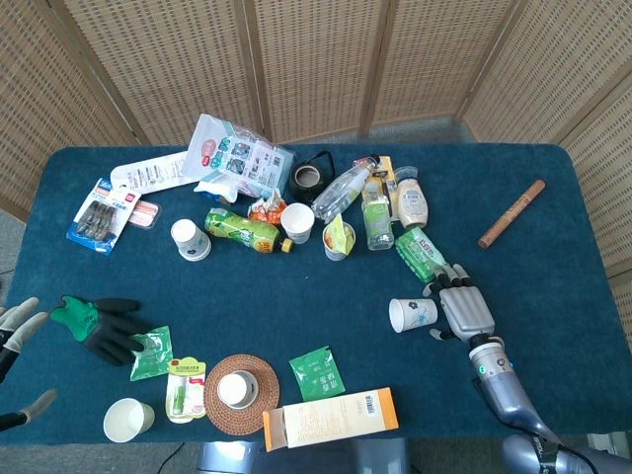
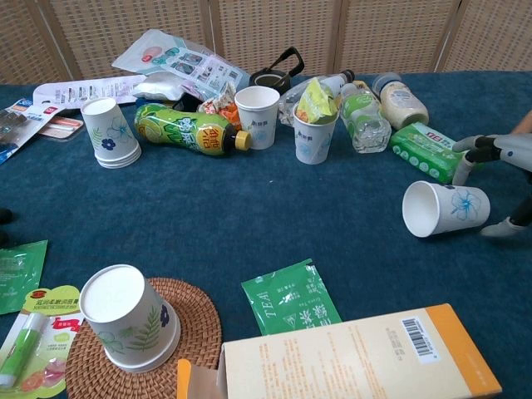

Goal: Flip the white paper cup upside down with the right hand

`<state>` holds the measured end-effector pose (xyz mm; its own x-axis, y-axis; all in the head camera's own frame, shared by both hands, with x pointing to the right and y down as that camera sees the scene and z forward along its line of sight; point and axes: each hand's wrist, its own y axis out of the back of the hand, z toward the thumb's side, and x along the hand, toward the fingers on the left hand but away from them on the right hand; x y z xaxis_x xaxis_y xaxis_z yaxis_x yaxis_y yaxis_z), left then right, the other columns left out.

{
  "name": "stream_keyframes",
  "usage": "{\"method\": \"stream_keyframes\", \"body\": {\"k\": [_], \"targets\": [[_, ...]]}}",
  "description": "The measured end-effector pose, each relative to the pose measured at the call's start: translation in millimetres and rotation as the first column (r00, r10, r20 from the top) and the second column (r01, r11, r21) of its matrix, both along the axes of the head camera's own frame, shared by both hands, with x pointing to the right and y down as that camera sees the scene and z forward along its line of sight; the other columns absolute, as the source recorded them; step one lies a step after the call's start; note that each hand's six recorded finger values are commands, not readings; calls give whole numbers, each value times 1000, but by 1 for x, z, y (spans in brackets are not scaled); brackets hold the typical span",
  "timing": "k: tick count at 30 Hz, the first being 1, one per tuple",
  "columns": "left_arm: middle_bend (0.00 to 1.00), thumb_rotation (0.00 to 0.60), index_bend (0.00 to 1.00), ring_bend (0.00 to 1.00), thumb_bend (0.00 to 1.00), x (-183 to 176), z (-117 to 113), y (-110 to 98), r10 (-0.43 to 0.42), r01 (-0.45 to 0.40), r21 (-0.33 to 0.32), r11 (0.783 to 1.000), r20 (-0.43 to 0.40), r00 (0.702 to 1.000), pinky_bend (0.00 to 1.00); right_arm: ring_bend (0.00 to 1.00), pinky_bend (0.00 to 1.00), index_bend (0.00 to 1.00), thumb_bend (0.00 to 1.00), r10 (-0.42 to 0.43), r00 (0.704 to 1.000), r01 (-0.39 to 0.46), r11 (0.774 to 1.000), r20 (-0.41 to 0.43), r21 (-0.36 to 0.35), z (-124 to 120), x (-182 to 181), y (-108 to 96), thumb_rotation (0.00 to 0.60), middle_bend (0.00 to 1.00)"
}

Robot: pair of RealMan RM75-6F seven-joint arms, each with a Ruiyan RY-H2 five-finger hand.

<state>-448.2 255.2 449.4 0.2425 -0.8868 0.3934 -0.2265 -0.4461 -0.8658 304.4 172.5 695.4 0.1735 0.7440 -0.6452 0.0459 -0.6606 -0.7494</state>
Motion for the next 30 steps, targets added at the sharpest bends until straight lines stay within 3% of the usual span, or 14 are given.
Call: {"method": "stream_keyframes", "body": {"k": [13, 19, 25, 30], "targets": [[0, 600, 0, 0, 272, 0, 1, 0, -1, 1, -1, 1000, 5, 1000, 0, 0, 0, 454, 202, 14, 1000, -15, 1000, 5, 18, 6, -1, -2, 600, 0], [0, 600, 0, 0, 273, 1, 1, 1, 2, -2, -3, 1000, 5, 1000, 0, 0, 0, 463, 201, -39, 998, 43, 995, -46, 94, -3, -2, -6, 600, 0], [0, 600, 0, 0, 273, 2, 2, 2, 8, -8, -4, 1000, 6, 1000, 0, 0, 0, 468, 204, -112, 983, 142, 965, -142, 219, -22, -8, -10, 600, 0], [0, 600, 0, 0, 273, 3, 1, 2, 11, -11, -3, 1000, 6, 1000, 0, 0, 0, 475, 219, -174, 956, 241, 926, -237, 289, -34, -17, -11, 600, 0]]}}
